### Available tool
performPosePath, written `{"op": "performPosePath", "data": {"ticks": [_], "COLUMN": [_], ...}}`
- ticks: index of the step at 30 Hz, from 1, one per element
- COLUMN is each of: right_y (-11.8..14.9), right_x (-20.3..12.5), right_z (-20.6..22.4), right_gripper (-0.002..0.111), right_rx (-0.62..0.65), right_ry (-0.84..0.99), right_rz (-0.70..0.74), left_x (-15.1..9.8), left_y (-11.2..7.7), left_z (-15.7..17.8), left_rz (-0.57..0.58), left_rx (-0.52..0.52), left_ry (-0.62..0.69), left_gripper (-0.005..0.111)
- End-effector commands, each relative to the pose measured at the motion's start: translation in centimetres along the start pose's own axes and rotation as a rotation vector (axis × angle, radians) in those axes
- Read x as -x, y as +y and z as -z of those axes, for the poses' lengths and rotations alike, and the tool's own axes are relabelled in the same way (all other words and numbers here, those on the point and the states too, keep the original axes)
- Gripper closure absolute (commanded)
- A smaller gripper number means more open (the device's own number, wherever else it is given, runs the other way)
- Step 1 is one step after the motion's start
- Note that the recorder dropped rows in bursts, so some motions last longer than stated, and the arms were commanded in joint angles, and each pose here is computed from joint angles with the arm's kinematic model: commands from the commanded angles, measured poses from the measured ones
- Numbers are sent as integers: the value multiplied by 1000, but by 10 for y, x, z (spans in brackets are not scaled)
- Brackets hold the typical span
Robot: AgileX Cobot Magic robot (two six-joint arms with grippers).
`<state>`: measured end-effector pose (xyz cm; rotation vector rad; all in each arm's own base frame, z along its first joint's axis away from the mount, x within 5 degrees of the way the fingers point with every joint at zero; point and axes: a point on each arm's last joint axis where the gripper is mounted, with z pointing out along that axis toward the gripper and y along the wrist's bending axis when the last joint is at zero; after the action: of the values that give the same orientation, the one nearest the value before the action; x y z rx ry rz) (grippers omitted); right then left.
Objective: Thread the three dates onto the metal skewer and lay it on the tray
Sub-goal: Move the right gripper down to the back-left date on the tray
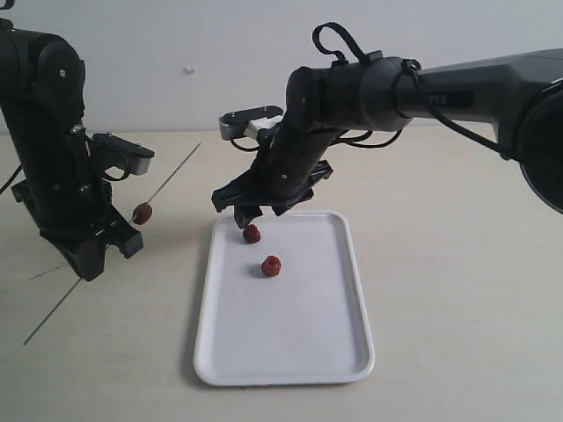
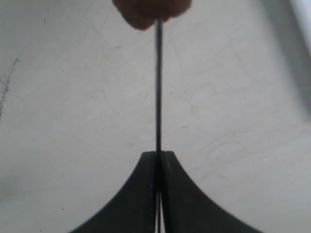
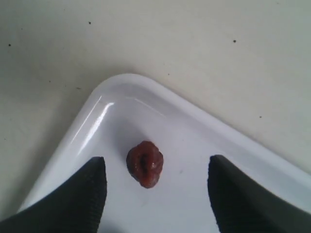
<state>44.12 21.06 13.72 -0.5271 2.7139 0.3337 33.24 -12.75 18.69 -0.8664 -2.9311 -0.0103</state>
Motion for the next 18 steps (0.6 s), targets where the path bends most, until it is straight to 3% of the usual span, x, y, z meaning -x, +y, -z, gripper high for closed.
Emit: {"op": "performPosePath", "data": {"ticks": [1, 13, 18], "right_y": [2, 12, 5], "right_x": [0, 6, 3], "right_z": [-3, -16, -16], "right_gripper": [49, 49, 49], "right_rx": [-30, -29, -107], "right_ry": [-13, 31, 64], "right_rz": [21, 44, 55], "left_x": [-2, -2, -2], "left_y": [-2, -1, -1], "left_z": [3, 3, 3], "left_rz": [-2, -7, -10], "left_rx": [1, 12, 12], "left_ry": [-2, 1, 1], "left_gripper": [107, 107, 107]}}
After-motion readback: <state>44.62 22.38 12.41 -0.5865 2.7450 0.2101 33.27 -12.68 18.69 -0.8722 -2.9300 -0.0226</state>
